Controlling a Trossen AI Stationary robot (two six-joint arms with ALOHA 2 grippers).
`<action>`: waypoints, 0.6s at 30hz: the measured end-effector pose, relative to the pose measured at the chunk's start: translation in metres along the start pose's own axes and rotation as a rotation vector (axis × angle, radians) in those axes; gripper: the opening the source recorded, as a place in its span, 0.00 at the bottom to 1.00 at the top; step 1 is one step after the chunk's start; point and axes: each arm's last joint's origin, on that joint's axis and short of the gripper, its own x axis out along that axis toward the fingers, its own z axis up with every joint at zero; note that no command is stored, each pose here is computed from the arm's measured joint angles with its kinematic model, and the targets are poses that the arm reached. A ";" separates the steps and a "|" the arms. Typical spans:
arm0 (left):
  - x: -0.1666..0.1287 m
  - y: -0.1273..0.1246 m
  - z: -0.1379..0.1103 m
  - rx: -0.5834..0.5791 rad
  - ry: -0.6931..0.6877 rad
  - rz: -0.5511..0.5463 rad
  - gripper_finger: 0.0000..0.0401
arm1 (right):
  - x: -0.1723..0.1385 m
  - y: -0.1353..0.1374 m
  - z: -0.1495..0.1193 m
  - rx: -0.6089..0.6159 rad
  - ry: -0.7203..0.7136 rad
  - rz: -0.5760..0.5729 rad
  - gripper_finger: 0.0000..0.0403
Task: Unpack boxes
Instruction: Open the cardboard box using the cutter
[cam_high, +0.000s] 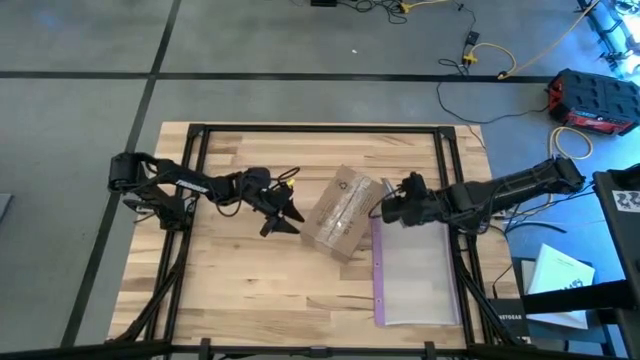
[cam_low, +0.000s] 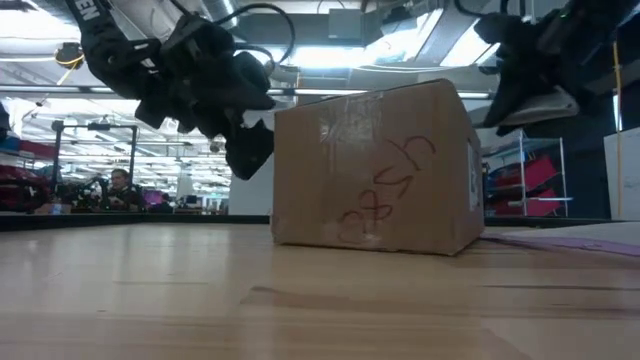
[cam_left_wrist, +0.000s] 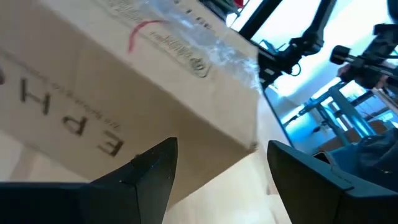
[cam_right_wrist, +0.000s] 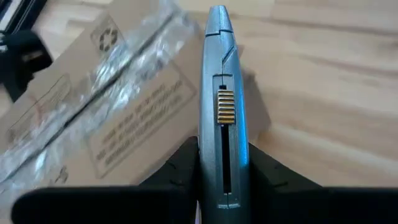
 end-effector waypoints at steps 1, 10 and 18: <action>0.000 -0.001 0.001 0.006 -0.006 -0.004 0.59 | 0.001 0.000 0.002 -0.005 -0.007 0.001 0.15; 0.000 -0.001 0.001 0.020 -0.001 -0.026 0.59 | -0.017 0.036 0.015 -0.065 0.066 0.367 0.15; 0.001 -0.003 0.000 0.050 0.006 -0.041 0.59 | -0.027 0.073 -0.011 -0.183 0.383 0.557 0.15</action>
